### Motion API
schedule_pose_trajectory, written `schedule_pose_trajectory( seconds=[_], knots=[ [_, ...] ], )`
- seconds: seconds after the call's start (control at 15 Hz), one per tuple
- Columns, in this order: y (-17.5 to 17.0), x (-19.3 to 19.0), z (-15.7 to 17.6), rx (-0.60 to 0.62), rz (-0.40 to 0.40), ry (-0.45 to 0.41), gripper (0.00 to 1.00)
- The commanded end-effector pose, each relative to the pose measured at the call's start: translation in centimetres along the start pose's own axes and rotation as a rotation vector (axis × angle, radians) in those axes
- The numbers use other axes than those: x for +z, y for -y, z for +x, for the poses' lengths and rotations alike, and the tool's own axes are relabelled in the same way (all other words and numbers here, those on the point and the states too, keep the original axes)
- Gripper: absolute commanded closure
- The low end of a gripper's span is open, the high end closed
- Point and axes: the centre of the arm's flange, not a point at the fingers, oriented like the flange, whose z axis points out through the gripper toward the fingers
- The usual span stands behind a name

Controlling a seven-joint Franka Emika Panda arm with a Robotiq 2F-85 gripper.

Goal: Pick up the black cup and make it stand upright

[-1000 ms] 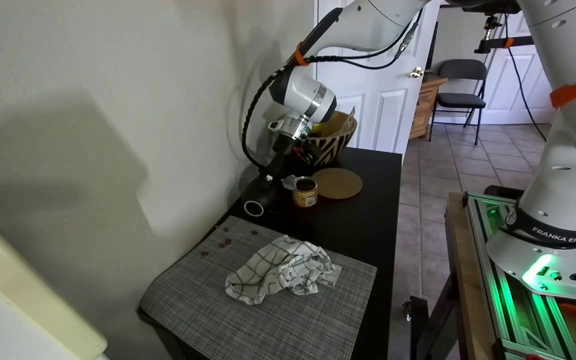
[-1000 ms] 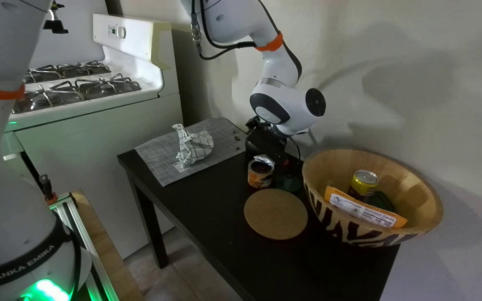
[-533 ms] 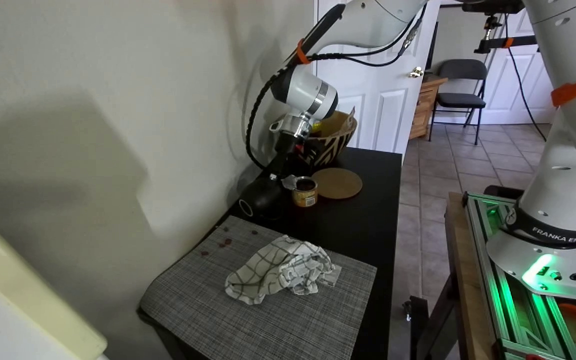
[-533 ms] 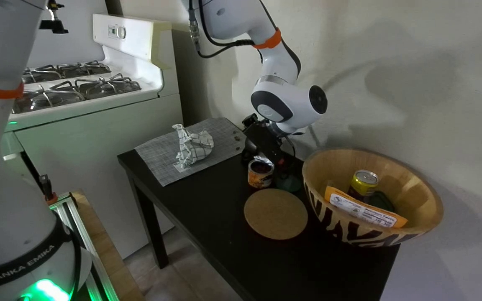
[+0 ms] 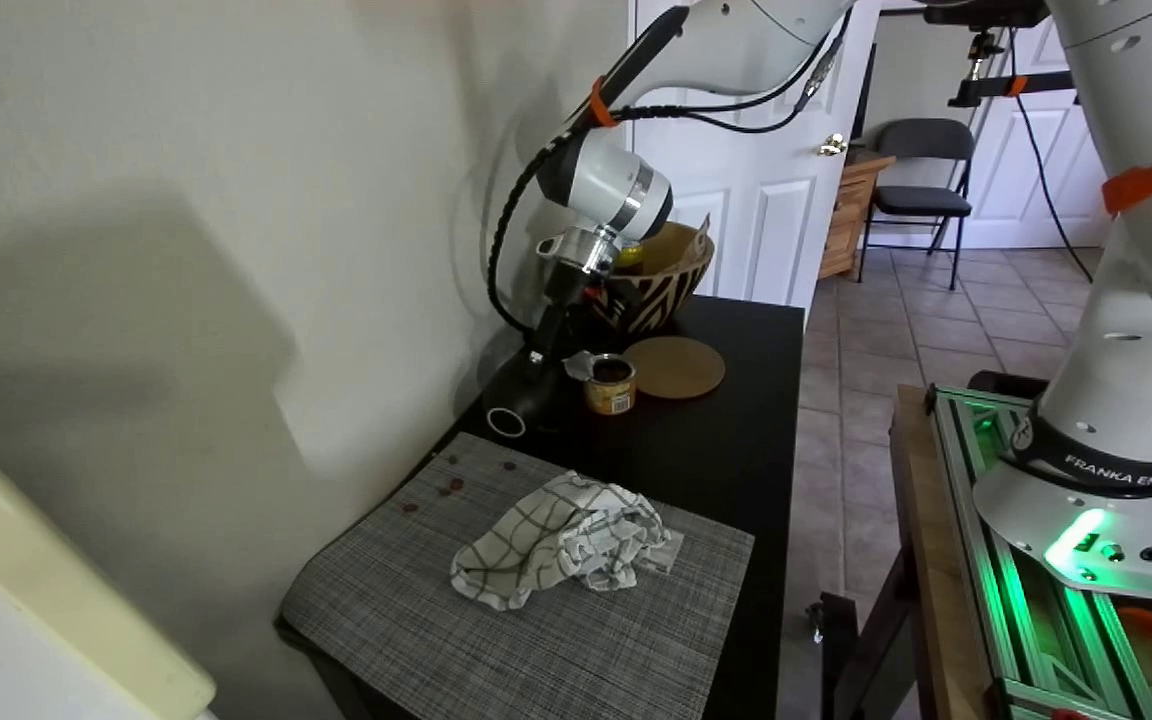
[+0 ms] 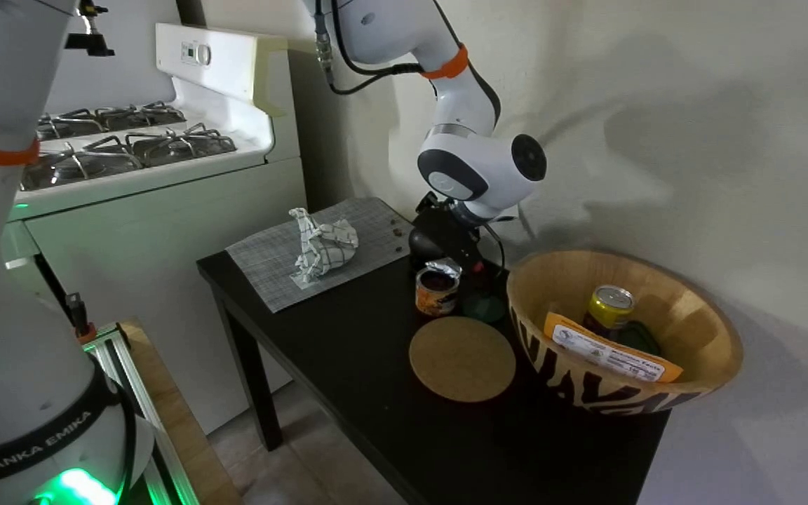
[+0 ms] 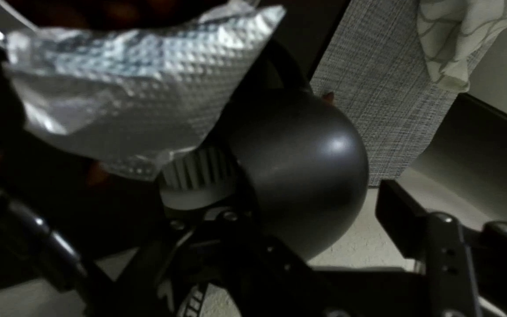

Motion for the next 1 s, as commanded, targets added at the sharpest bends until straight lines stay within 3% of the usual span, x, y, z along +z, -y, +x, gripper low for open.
schedule_pose_trajectory(
  seconds=[0.0,0.27,0.4,0.67,0.93],
  knots=[
    [1.2,0.6,0.3,-0.037,0.040,-0.010,0.56],
    [3.2,1.0,1.3,-0.080,0.079,0.012,0.88],
    [4.5,1.4,2.3,-0.105,0.079,0.039,0.98],
    [7.7,4.6,3.8,-0.169,0.010,0.199,0.98],
    [11.6,6.9,4.9,-0.240,-0.174,0.316,0.98]
  ],
)
